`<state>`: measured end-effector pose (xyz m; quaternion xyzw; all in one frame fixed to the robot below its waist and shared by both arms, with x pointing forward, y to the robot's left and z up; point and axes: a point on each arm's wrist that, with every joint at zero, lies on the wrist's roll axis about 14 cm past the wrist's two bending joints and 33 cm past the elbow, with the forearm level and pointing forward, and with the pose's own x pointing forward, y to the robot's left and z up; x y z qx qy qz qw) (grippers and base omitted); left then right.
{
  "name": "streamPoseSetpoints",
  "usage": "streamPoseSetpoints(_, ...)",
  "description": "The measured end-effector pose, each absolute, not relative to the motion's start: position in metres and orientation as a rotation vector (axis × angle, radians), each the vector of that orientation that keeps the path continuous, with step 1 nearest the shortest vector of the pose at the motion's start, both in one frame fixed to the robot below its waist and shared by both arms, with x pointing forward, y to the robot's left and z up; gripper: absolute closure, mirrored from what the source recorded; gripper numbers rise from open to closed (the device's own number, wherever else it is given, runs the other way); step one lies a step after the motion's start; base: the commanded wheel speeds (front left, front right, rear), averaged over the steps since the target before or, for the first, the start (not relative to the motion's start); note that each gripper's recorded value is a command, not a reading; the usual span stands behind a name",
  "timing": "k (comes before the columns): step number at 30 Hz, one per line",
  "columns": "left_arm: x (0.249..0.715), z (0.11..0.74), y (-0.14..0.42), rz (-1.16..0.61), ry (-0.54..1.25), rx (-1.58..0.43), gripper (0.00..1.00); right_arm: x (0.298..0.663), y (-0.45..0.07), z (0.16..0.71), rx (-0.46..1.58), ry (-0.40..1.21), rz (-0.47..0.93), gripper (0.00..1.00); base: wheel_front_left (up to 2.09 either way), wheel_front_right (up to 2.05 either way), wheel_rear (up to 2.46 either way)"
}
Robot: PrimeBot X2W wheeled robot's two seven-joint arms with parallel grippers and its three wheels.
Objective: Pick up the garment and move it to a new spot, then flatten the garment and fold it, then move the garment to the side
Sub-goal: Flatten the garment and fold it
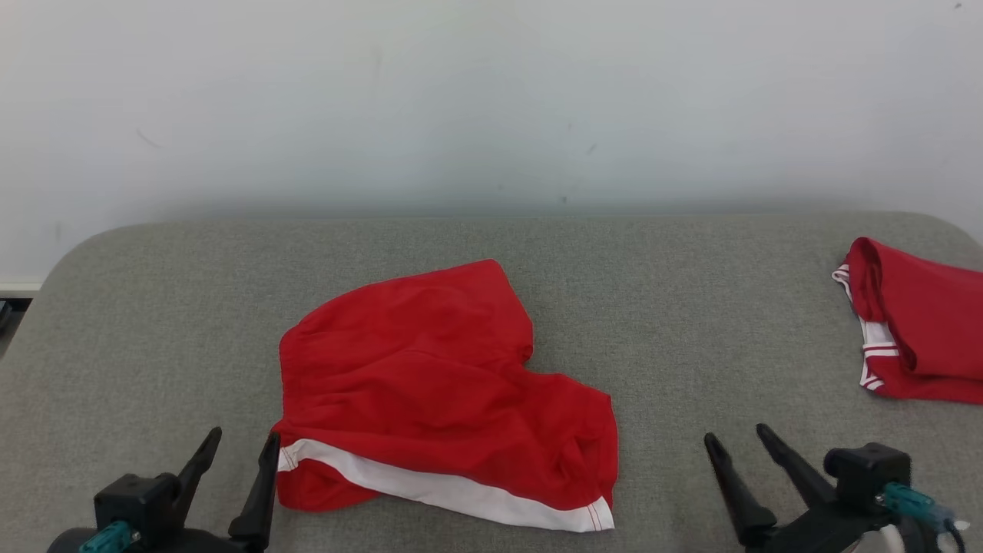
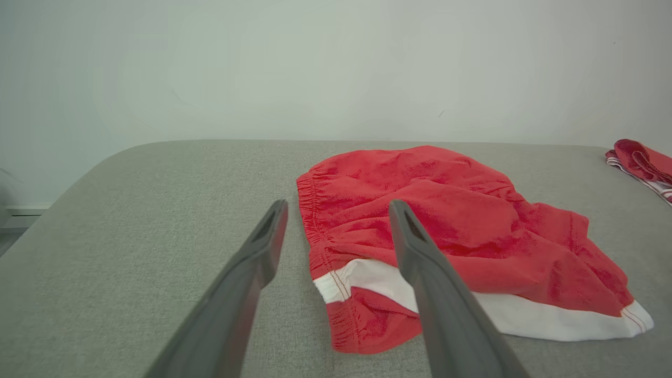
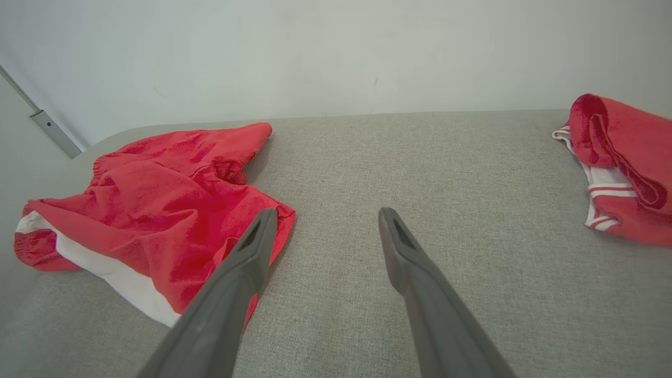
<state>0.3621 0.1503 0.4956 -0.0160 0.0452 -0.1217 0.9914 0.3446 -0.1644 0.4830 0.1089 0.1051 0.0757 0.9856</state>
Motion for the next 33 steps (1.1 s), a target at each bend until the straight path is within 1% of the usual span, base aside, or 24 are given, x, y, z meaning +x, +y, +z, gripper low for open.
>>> streamPoseSetpoints(7, 0.364, 0.456, 0.151, -0.245, 0.208, -0.072, 0.0, 0.335, -0.127, 0.452, 0.248, 0.335, 0.255, 0.0, 0.0, 0.0, 0.0)
streamPoseSetpoints(12, 0.361, 0.438, 0.151, -0.242, 0.255, -0.087, 0.0, 0.331, -0.105, 0.439, 0.247, 0.387, 0.319, 0.0, 0.0, 0.0, 0.0)
streamPoseSetpoints(21, 0.36, 0.412, 0.156, -0.236, 0.329, -0.12, 0.0, 0.329, -0.073, 0.419, 0.233, 0.448, 0.421, 0.0, 0.0, 0.0, 0.0)
streamPoseSetpoints(33, 0.375, 0.399, 0.152, -0.254, 0.373, -0.138, 0.0, 0.337, -0.061, 0.406, 0.205, 0.464, 0.467, 0.0, 0.0, 0.0, 0.0)
